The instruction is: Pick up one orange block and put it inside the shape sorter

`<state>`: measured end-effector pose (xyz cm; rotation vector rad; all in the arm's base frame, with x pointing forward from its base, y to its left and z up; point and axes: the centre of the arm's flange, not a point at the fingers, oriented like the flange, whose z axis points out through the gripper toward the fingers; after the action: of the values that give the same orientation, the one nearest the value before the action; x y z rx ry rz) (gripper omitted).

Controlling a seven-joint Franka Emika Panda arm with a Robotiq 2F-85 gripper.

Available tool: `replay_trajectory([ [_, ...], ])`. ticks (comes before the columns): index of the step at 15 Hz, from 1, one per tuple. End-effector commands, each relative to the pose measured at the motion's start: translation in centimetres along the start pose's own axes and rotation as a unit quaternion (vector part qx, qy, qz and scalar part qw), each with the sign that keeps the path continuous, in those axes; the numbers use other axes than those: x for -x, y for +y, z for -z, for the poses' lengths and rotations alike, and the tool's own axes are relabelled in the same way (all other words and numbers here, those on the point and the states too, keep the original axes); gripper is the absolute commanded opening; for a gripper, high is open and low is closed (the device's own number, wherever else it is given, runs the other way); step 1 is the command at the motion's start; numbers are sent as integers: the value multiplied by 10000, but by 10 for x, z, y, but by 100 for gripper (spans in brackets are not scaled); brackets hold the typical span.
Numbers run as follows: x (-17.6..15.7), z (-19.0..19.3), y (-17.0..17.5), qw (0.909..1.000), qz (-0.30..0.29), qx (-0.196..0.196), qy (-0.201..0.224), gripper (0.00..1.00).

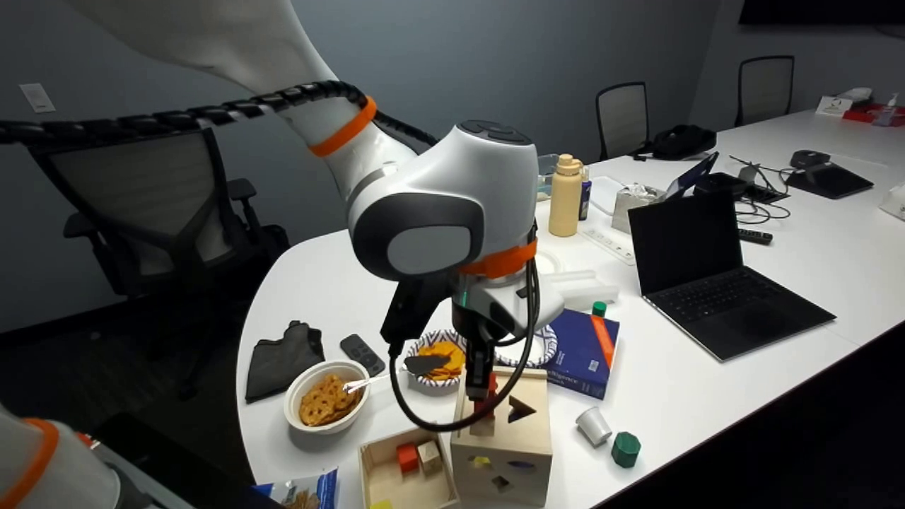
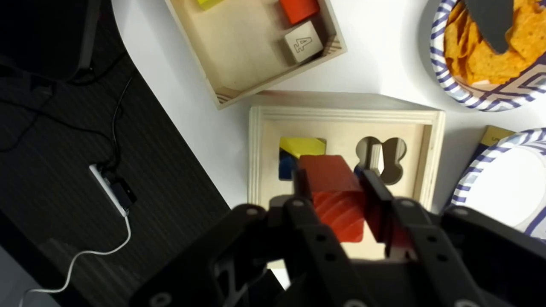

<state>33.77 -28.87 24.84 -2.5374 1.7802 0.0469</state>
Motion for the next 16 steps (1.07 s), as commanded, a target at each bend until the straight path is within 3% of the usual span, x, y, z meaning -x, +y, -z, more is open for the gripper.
replay_trajectory([
  [1,-10,-9,0,9999,90,-56,-26,8],
  [16,-9,-25,9,9997,135,39,-211,8],
])
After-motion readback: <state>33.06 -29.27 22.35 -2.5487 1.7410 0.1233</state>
